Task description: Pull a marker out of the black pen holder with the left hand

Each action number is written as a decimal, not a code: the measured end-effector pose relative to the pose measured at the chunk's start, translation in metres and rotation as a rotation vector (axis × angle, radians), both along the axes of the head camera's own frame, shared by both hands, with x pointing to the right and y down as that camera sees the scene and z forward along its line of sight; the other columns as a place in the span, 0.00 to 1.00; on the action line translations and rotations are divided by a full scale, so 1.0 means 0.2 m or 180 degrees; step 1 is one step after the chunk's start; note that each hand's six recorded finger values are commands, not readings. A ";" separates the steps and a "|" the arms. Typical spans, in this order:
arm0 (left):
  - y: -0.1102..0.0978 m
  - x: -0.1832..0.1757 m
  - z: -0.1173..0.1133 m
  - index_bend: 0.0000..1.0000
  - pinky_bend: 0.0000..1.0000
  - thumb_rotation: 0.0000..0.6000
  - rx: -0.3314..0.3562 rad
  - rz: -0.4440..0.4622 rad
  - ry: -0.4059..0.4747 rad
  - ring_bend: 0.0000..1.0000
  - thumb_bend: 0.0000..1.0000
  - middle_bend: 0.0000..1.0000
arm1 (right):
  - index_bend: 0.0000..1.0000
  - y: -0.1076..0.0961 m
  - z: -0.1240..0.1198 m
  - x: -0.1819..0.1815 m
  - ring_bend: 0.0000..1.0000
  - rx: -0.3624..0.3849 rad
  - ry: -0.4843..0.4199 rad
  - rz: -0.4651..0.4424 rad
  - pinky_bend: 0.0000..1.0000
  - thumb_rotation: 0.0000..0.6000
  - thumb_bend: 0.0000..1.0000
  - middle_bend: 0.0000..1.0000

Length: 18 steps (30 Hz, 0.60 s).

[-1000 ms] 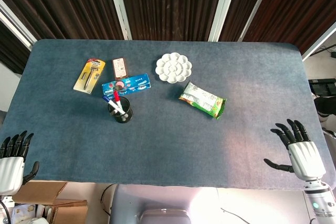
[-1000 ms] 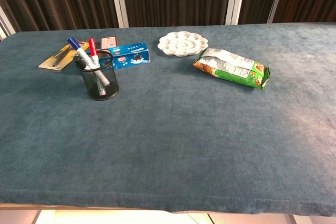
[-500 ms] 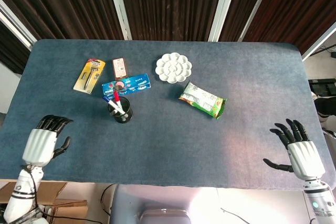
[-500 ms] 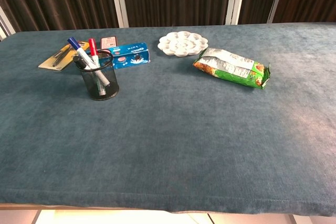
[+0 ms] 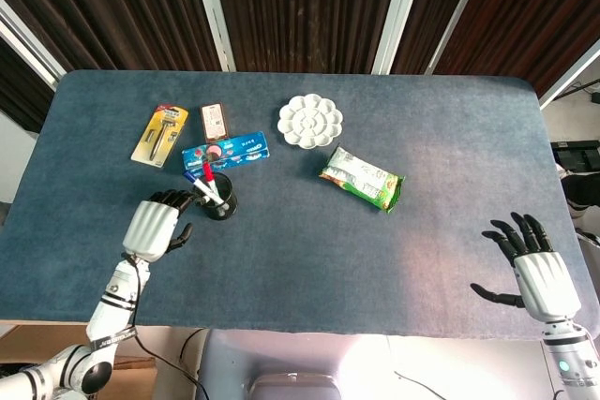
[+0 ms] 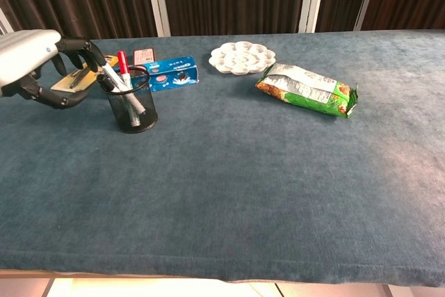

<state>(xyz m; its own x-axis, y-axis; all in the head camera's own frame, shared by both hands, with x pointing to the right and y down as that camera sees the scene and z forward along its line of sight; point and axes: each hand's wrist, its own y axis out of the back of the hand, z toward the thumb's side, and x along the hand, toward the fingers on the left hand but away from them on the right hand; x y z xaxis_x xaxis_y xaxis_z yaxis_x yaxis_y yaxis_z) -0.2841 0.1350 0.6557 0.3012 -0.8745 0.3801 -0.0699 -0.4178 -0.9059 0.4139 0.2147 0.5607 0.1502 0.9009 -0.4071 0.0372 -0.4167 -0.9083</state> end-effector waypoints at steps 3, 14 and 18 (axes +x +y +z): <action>-0.03 0.02 0.05 0.36 0.42 1.00 0.0026 -0.0039 -0.0124 0.35 0.38 0.35 | 0.39 0.00 0.00 0.00 0.05 -0.0003 -0.0002 -0.0001 0.16 0.74 0.24 0.28; -0.08 0.07 0.12 0.44 0.44 1.00 0.0003 -0.0205 -0.0051 0.43 0.37 0.45 | 0.39 0.00 0.00 0.00 0.05 -0.0008 -0.0017 0.0003 0.16 0.74 0.24 0.28; -0.10 0.07 0.14 0.49 0.47 1.00 0.0063 -0.0227 -0.0090 0.48 0.37 0.52 | 0.39 0.00 0.00 0.00 0.05 -0.0012 -0.0026 0.0005 0.16 0.75 0.24 0.28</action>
